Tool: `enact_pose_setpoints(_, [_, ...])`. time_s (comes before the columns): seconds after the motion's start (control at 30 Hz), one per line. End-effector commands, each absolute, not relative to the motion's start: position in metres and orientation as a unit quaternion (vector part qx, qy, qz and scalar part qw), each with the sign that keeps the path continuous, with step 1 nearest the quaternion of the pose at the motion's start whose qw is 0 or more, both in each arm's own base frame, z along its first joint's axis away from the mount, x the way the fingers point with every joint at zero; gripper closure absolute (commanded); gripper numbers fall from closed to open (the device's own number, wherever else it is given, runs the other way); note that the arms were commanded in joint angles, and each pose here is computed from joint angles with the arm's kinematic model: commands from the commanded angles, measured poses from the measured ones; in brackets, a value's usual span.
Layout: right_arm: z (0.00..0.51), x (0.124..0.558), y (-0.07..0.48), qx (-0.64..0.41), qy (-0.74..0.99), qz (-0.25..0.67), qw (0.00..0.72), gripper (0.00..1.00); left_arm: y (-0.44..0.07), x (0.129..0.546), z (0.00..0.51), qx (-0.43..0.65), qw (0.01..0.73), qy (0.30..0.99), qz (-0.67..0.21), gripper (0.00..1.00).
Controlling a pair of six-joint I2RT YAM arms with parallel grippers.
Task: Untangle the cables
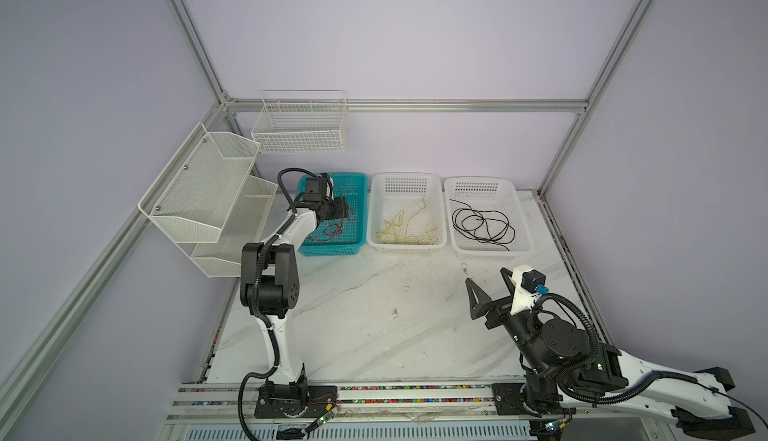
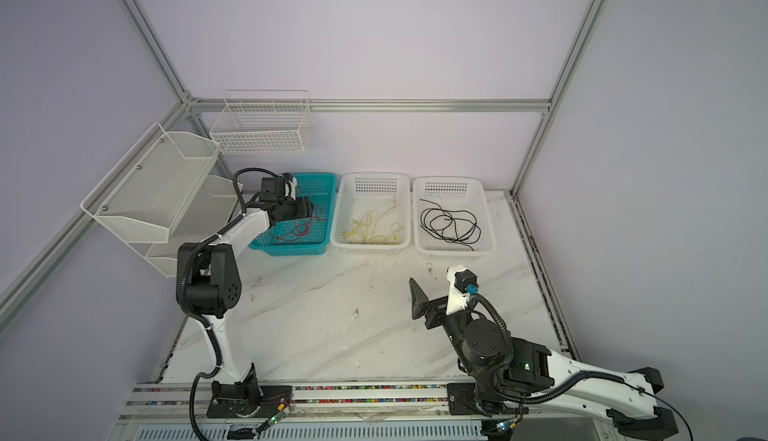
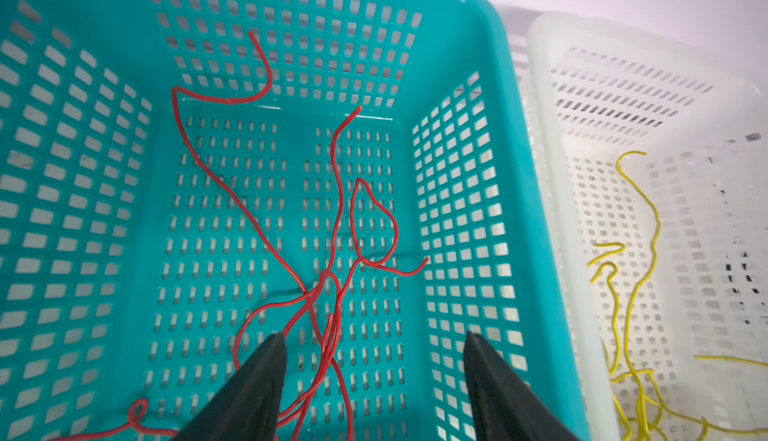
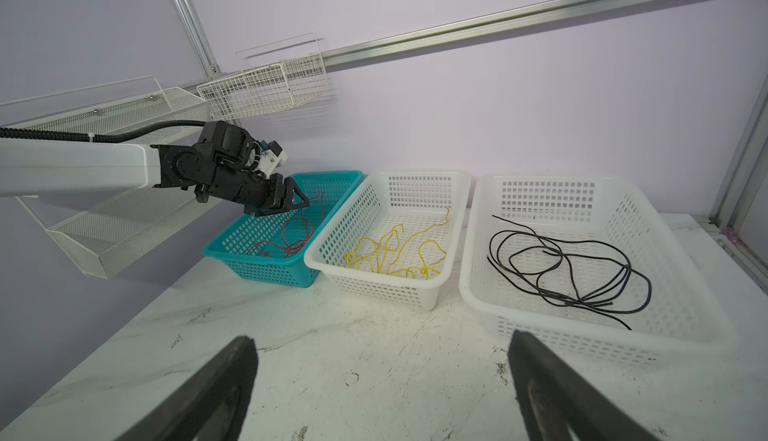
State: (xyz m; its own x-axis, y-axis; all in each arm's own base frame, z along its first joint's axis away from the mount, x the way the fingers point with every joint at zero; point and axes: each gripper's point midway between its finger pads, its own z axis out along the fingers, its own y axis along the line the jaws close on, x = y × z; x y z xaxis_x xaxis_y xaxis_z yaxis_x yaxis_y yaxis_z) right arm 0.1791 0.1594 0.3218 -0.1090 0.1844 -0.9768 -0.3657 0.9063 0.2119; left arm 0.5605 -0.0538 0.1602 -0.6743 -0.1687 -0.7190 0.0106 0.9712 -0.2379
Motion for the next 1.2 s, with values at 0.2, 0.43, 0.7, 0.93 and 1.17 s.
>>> enact_pose_setpoints(0.2, [0.322, 0.179, 0.158, -0.060, 0.711, 0.208, 0.669, 0.03, -0.055, 0.536, 0.282, -0.066, 0.519, 0.838, -0.152, 0.01])
enact_pose_setpoints(0.43, [0.321, 0.180, 0.159, -0.060, 0.712, 0.206, 0.669, 0.03, -0.049, 0.493, 0.309, -0.076, 0.558, 0.817, -0.128, 0.00])
enact_pose_setpoints(0.7, [0.324, 0.180, 0.155, -0.049, 0.710, 0.208, 0.671, 0.03, -0.055, 0.435, 0.321, -0.083, 0.598, 0.793, -0.081, 0.00])
enact_pose_setpoints(0.93, [0.327, 0.181, 0.148, -0.026, 0.707, 0.215, 0.673, 0.03, -0.069, 0.390, 0.310, -0.082, 0.598, 0.794, -0.068, 0.00])
enact_pose_setpoints(1.17, [0.325, 0.182, 0.144, -0.008, 0.707, 0.221, 0.672, 0.03, -0.067, 0.344, 0.288, -0.075, 0.572, 0.814, -0.066, 0.00])
